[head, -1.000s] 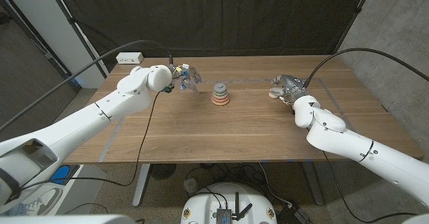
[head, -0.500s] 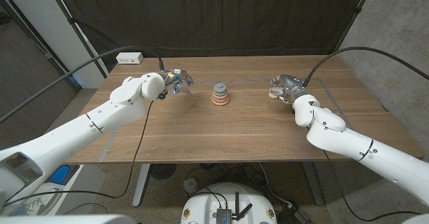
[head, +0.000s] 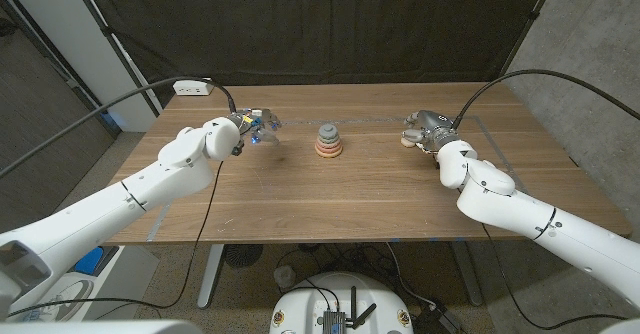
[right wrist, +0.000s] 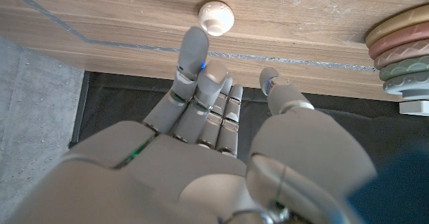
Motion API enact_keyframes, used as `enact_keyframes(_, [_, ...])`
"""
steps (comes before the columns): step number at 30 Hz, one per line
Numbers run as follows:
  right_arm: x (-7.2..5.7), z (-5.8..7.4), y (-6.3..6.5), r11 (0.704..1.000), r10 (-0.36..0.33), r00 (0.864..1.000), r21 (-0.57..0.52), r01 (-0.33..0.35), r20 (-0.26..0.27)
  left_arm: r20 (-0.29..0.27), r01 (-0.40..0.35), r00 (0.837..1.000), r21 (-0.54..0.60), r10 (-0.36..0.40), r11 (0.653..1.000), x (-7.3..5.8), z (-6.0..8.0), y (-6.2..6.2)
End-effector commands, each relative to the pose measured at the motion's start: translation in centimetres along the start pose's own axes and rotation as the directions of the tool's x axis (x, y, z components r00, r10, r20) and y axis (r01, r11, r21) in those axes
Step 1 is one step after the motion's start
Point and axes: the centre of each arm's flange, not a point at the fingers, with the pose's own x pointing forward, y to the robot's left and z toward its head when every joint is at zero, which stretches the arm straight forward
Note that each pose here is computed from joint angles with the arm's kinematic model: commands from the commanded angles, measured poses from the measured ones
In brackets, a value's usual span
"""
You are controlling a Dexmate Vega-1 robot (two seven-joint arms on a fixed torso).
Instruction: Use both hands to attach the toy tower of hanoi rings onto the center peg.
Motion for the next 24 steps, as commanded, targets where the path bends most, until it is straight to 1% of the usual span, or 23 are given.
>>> enact_keyframes(1, [-0.4,-0.1,0.1,1.0,-0.007,1.0,0.002,0.007,-0.002,-0.02,-0.14,0.99,-0.042,0.139,0.989,-1.3,-1.3,-1.4])
enact_keyframes(2, [-0.4,-0.1,0.1,1.0,-0.007,1.0,0.002,0.007,-0.001,-0.021,-0.154,0.988,-0.052,0.153,0.987,-1.4,-1.4,-1.6])
enact_keyframes(4, [-0.4,-0.1,0.1,1.0,-0.009,1.0,0.002,0.009,0.001,-0.022,-0.158,0.987,-0.06,0.157,0.986,-1.4,-1.6,-1.7])
enact_keyframes(5, [-0.4,0.0,0.1,1.0,-0.014,1.0,0.002,0.014,0.012,-0.028,-0.174,0.985,-0.077,0.172,0.982,-1.6,-1.9,-1.9])
enact_keyframes(8, [-0.3,0.0,0.1,1.0,-0.011,1.0,0.002,0.011,0.025,-0.033,-0.181,0.983,-0.095,0.178,0.979,-1.7,-2.3,-2.2])
enact_keyframes(9, [-0.2,0.1,0.2,1.0,-0.013,0.999,0.001,0.013,0.031,-0.046,-0.2,0.979,-0.112,0.196,0.973,-1.9,-2.5,-2.5])
enact_keyframes(11, [-0.2,0.1,0.2,1.0,-0.016,0.999,0.003,0.016,0.035,-0.05,-0.209,0.978,-0.124,0.204,0.97,-2.0,-2.7,-2.8])
enact_keyframes(14, [-0.1,0.0,0.4,1.0,-0.021,0.999,0.005,0.021,0.044,-0.07,-0.231,0.972,-0.164,0.222,0.959,-2.3,-3.3,-3.5])
enact_keyframes(20, [0.0,-0.1,0.6,0.999,-0.03,0.998,0.019,0.029,0.051,-0.092,-0.245,0.968,-0.171,0.232,0.954,-2.6,-4.0,-3.4])
enact_keyframes(24, [0.1,0.1,1.1,1.0,-0.025,0.998,0.017,0.024,0.063,-0.104,-0.259,0.964,-0.177,0.243,0.95,-2.9,-4.4,-3.5])
